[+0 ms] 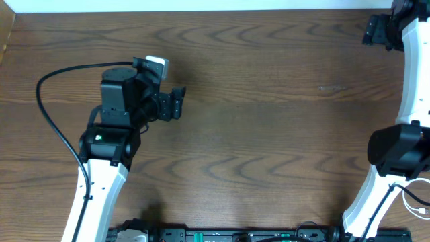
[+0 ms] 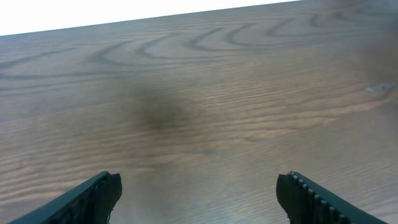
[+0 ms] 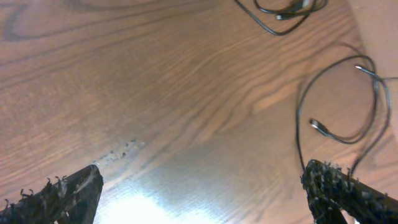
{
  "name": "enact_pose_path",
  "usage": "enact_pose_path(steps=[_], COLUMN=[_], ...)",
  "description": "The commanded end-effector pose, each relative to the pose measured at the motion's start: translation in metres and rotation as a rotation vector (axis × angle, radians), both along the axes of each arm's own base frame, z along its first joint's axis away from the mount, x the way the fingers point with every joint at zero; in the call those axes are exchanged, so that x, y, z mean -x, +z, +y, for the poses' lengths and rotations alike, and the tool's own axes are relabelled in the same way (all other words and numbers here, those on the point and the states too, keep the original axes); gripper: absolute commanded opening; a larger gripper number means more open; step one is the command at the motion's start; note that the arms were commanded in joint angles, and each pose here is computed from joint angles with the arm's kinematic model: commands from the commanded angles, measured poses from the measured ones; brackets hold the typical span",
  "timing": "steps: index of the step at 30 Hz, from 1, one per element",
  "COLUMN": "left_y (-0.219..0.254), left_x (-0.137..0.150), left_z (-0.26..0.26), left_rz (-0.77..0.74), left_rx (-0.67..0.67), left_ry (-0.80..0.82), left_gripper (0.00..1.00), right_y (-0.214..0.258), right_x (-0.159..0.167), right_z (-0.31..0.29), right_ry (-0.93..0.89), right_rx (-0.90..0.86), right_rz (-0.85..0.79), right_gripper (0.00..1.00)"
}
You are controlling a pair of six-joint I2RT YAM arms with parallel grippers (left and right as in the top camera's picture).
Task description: Untangle cables
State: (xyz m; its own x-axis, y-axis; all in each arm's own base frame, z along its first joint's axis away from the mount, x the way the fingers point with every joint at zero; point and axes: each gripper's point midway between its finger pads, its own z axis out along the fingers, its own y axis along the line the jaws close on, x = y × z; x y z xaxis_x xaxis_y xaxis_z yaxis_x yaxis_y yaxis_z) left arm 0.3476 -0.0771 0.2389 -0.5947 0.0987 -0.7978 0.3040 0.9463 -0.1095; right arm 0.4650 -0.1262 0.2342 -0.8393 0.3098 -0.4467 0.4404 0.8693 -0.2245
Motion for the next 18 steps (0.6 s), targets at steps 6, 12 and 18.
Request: enact_pose_path(steps=[6,12,18], left_y=[0.002,0.029,0.043], left_x=[0.013,0.03,0.047], left_z=[0.031,0.053,0.063], left_rz=[0.027,-0.048,-0.084], left_rx=[-0.002,-0.002,-0.001], left_ry=[0.088,0.153,0.191], left_gripper=[0.84,0.85,0.85], right_y=[0.008,0.02,0.037], right_x=[0.026,0.045,0.077], right_z=[-0.009,-0.009,-0.004], right_ry=[-0.079,-0.085,-0.038], right_rx=[0.021,0.039,0.08], right_rz=[0.035,-0.001,-0.119], right_gripper=[0.99,0.99,0.99])
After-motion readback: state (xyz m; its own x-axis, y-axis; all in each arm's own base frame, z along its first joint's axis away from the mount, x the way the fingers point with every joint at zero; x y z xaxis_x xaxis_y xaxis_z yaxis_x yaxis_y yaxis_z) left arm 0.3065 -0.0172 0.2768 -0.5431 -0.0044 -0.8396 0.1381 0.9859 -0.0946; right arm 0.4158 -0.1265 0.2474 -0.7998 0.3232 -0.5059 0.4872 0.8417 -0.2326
